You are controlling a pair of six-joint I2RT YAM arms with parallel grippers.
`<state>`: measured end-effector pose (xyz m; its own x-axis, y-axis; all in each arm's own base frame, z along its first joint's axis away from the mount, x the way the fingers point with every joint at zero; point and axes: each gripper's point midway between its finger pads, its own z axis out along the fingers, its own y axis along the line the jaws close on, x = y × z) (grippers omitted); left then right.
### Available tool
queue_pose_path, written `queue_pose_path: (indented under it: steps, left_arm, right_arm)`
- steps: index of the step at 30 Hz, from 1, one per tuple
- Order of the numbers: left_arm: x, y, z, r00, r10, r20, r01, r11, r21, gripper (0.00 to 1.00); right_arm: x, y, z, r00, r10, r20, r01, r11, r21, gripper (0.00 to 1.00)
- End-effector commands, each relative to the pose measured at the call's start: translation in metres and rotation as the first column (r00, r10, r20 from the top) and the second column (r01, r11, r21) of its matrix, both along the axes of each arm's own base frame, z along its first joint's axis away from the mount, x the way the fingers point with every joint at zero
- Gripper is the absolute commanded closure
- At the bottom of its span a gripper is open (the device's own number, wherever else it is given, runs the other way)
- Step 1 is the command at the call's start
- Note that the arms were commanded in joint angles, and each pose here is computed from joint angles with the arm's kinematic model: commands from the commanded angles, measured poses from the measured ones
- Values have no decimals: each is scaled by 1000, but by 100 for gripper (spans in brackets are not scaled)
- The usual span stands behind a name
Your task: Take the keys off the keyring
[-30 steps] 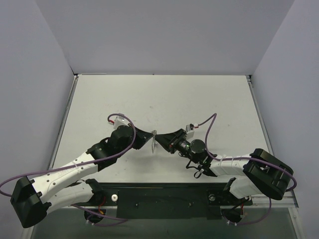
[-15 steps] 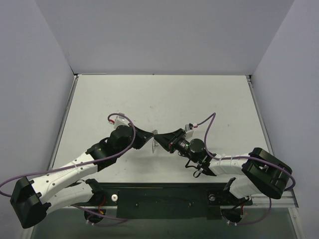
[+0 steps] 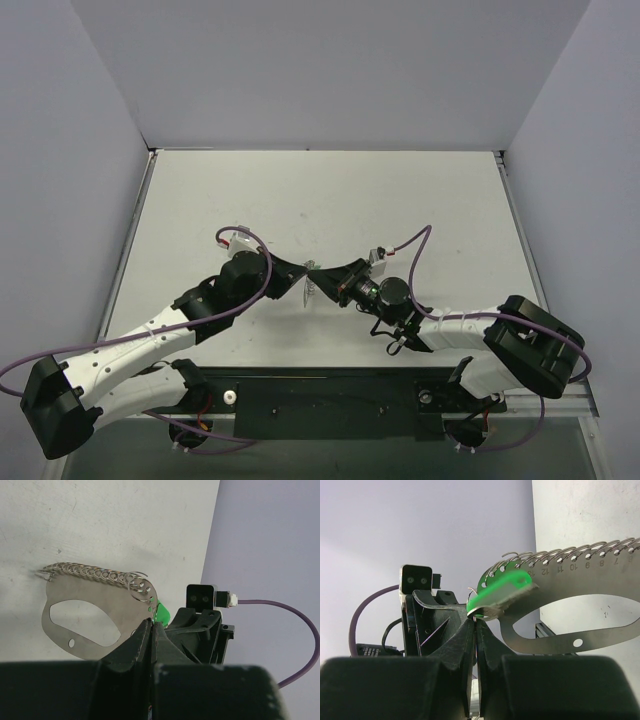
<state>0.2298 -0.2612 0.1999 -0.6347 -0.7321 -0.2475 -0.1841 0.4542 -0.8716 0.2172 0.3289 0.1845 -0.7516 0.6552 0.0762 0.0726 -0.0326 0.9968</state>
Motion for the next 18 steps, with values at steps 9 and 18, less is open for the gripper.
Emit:
queue_pose_path:
  steps: [9,18]
  left_arm:
    - [-4,-19,62,982,-95,164,115,986,-118,100]
    - [-14,-24,78,961,-170,216,197,975,-106,100]
  right_arm:
    - [-12,-2,104,965,24,263,-98,957,273,100]
    - [-22,3,126,932,135,338,-235,932,276,100]
